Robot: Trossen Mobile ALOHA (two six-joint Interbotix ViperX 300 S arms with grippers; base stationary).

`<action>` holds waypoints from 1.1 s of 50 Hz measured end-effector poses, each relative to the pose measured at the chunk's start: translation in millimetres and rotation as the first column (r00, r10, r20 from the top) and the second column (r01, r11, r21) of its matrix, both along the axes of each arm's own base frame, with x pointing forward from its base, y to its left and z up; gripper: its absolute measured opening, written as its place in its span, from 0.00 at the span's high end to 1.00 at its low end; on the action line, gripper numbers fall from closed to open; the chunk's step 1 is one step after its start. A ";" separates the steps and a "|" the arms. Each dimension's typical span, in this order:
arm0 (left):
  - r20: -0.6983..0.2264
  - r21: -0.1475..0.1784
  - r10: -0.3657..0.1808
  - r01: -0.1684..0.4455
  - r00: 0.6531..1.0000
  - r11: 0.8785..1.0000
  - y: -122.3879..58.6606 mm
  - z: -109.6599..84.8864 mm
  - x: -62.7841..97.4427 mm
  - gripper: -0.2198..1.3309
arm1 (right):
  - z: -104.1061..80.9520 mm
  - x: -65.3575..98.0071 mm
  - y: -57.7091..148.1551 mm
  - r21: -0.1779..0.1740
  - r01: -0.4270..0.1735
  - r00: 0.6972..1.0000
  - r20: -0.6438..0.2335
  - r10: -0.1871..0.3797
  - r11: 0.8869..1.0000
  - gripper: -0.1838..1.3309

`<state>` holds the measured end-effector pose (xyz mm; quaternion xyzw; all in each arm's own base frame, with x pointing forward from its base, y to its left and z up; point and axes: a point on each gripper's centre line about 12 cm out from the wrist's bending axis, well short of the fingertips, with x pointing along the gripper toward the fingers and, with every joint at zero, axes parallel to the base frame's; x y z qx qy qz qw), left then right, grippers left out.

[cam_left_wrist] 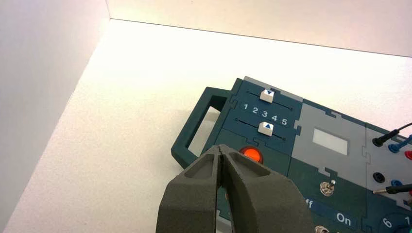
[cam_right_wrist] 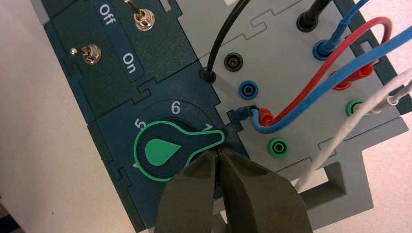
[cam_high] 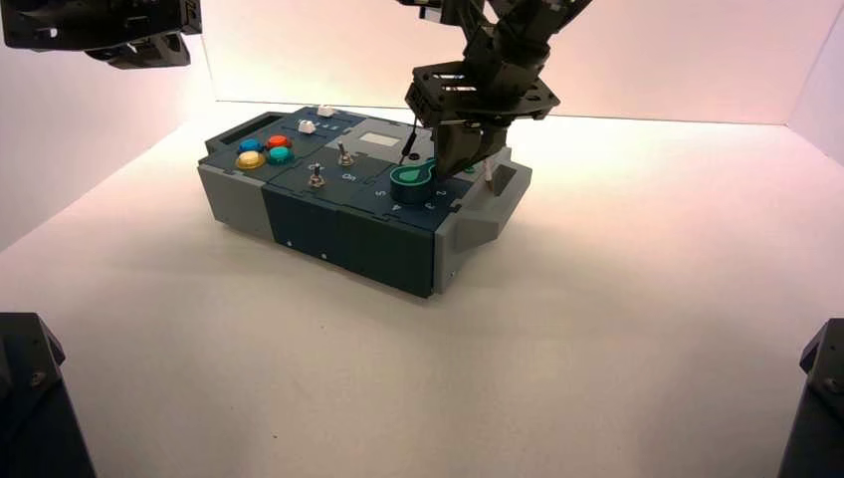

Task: Turn the knob to position 1.

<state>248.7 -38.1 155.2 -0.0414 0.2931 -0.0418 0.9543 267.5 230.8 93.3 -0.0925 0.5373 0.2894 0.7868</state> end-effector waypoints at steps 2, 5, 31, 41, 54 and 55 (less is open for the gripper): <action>0.000 0.001 -0.001 0.001 1.000 1.000 0.0 0.0 0.0 0.96 | -0.6 -0.4 0.3 -0.002 -0.003 1.000 -0.001 0.003 1.000 0.97; 0.000 0.000 0.000 0.000 1.000 1.000 0.0 0.0 0.0 0.96 | -0.1 -0.5 0.3 -0.001 -0.003 1.000 -0.001 0.003 1.000 0.97; 0.000 0.000 0.000 0.000 1.000 1.000 0.0 0.0 0.0 0.96 | 12.8 -2.2 -40.2 0.011 0.091 0.996 0.022 -0.091 0.996 0.97; 0.000 0.000 0.002 -0.002 1.000 1.000 0.4 0.0 0.1 0.96 | 27.2 -4.0 -41.5 0.041 0.090 0.994 0.066 -0.093 0.995 0.97; -0.002 0.000 0.000 0.000 1.000 1.000 0.0 -0.4 0.0 0.96 | 50.5 -3.2 -43.8 0.088 0.087 0.983 0.153 -0.100 0.992 0.97; 0.000 0.001 -0.001 0.001 1.000 1.000 0.0 0.0 0.0 0.96 | 54.9 -3.1 -44.5 0.093 0.084 0.981 0.167 -0.098 0.992 0.97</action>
